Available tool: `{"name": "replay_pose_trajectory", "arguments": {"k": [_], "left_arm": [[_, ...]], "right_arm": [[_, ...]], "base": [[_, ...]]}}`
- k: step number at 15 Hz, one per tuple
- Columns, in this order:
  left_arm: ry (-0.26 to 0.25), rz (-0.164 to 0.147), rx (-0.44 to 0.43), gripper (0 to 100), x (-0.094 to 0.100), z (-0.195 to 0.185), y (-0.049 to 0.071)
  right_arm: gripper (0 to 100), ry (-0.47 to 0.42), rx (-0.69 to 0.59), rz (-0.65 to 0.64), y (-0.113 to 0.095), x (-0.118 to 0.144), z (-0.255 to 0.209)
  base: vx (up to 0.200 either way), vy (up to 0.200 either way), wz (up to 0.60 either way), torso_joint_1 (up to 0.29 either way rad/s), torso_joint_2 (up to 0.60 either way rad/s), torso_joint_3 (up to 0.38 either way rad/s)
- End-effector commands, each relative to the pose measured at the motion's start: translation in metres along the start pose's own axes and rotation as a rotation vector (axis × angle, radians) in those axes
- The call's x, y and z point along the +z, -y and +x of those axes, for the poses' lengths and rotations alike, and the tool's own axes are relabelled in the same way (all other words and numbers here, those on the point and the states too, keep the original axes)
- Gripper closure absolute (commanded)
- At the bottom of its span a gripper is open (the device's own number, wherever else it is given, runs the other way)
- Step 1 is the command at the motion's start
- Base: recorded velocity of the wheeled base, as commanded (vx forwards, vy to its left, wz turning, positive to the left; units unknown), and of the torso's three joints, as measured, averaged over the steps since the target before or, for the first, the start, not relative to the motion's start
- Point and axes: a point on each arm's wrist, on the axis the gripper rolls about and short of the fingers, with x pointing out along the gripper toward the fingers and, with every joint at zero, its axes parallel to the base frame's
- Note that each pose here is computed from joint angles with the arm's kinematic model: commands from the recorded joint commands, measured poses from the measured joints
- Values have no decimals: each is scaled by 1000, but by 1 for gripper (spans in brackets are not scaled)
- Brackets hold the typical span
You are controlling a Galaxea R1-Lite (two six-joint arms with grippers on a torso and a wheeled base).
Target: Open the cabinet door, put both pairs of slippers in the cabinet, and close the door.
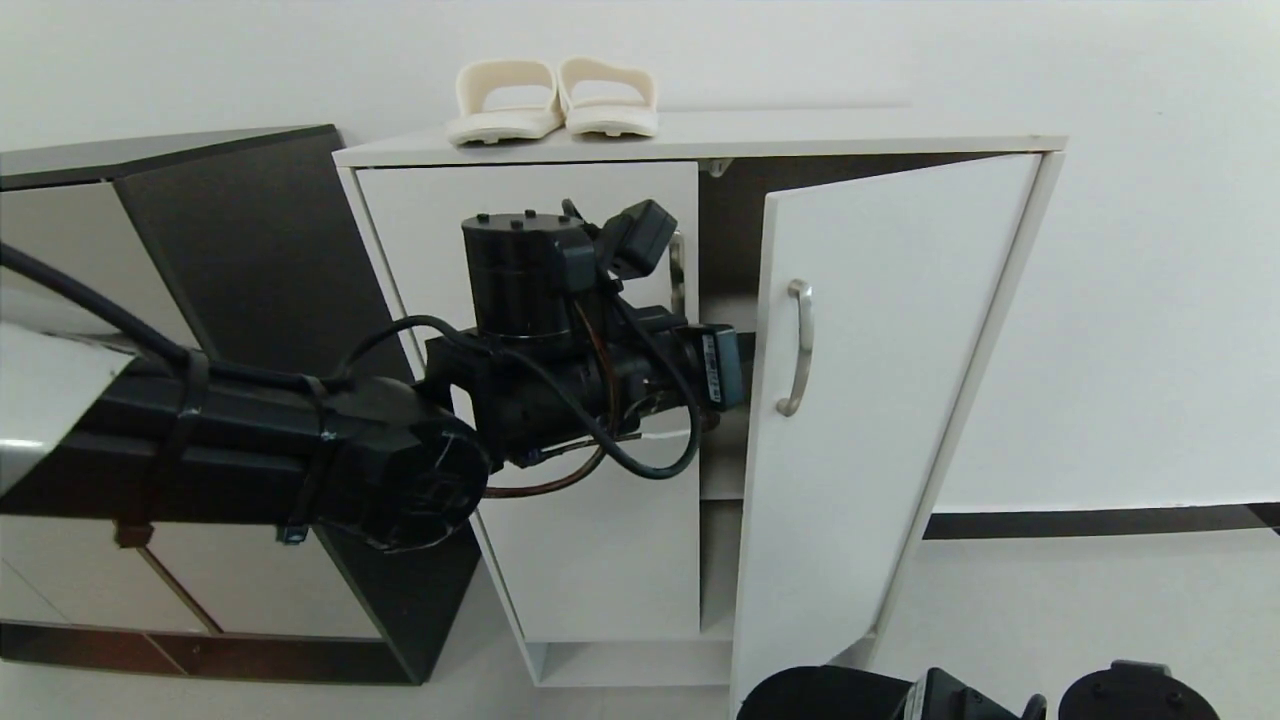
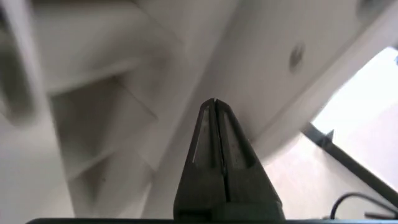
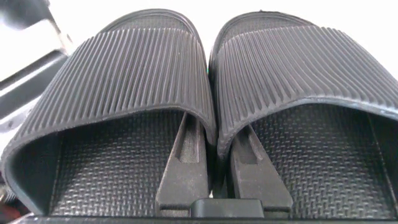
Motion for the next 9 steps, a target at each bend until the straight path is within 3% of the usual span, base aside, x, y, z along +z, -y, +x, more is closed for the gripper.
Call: {"name": "replay_pose_trajectory", "arguments": {"k": [1, 3, 4, 7, 9], "left_arm": [[-16, 2, -68, 100, -7, -8, 19], [-16, 30, -153, 100, -12, -9, 43], [-13, 41, -163, 100, -12, -9, 46], [-13, 45, -140, 100, -12, -11, 39], [12, 100, -6, 100, -10, -44, 26]], "right_arm": [[100, 8, 16, -9, -3, 0, -3], [100, 23, 24, -14, -5, 2, -3], [100, 27, 23, -15, -5, 3, -3], [100, 50, -7, 27, 1, 12, 5], [100, 99, -150, 127, 21, 27, 20]], "base": [[-200, 0, 0, 2, 2, 2], [-200, 0, 0, -2, 5, 12], [-200, 0, 0, -2, -2, -2], [-200, 0, 0, 2, 4, 5], [0, 0, 0, 0, 0, 0]]}}
